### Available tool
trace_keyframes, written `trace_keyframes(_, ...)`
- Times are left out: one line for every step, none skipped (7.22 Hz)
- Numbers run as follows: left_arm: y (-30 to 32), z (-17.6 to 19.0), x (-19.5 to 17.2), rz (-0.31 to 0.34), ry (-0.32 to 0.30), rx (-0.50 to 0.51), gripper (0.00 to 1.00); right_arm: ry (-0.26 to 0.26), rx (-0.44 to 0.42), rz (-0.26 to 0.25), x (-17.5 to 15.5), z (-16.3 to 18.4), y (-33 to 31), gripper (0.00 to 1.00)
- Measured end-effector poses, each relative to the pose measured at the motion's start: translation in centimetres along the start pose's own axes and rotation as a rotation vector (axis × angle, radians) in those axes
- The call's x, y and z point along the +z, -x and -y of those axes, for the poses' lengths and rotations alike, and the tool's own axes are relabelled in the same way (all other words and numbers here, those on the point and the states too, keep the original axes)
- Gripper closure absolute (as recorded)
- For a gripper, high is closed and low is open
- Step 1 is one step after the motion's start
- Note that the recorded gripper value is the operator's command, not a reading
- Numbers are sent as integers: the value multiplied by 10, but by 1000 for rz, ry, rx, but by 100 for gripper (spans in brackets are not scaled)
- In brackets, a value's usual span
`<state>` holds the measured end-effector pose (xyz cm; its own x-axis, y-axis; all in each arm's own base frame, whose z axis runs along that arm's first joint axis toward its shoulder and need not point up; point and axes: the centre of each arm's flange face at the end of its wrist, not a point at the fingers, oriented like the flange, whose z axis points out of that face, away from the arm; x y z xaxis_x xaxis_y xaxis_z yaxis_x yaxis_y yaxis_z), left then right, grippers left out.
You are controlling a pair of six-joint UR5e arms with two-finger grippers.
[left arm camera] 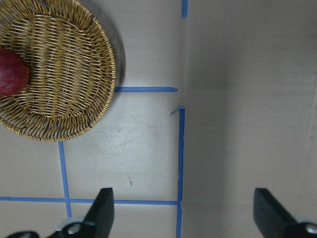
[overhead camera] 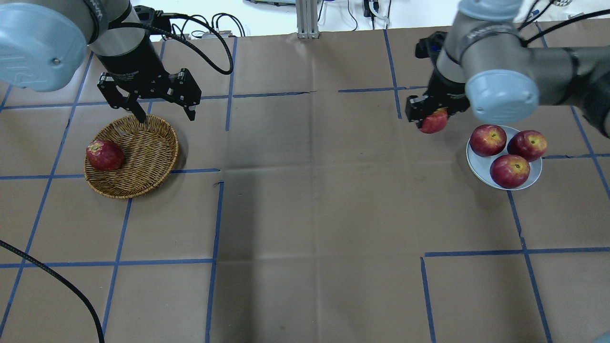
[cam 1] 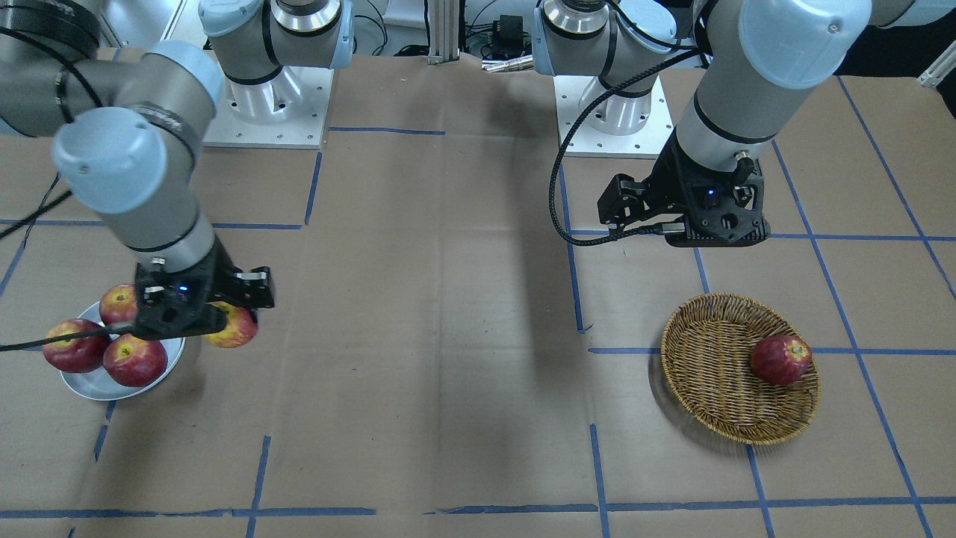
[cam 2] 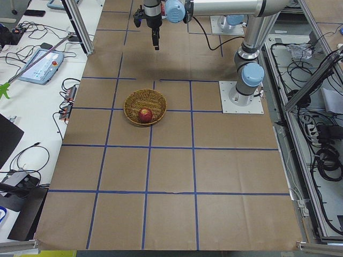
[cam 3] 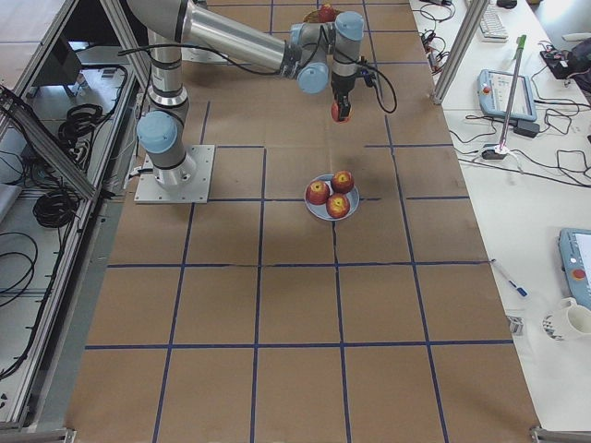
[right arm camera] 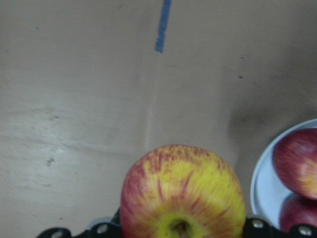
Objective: Transfer apple from basket to plate
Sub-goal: 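Grasp the yellow-red apple with the right gripper and carry it to the plate, then lower the apple onto the plate beside the red apples and release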
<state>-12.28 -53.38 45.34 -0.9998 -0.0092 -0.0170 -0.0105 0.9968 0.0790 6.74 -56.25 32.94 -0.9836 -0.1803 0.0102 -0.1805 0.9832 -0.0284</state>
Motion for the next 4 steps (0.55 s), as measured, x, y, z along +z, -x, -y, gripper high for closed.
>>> trace_keyframes(1,0,0,6,-1,2,1,4,-36,1,1,-20,-57,56)
trace_keyframes(3,0,1,32,-2,6,1,9,-68,2,4,-36,-107,56)
trace_keyframes(5,1,-1,57,-6,7,1,15,-91,5,8,-50,-146,56)
trace_keyframes(6,3,-5,66,-13,6,1,21,-101,11,14,-58,-172,56)
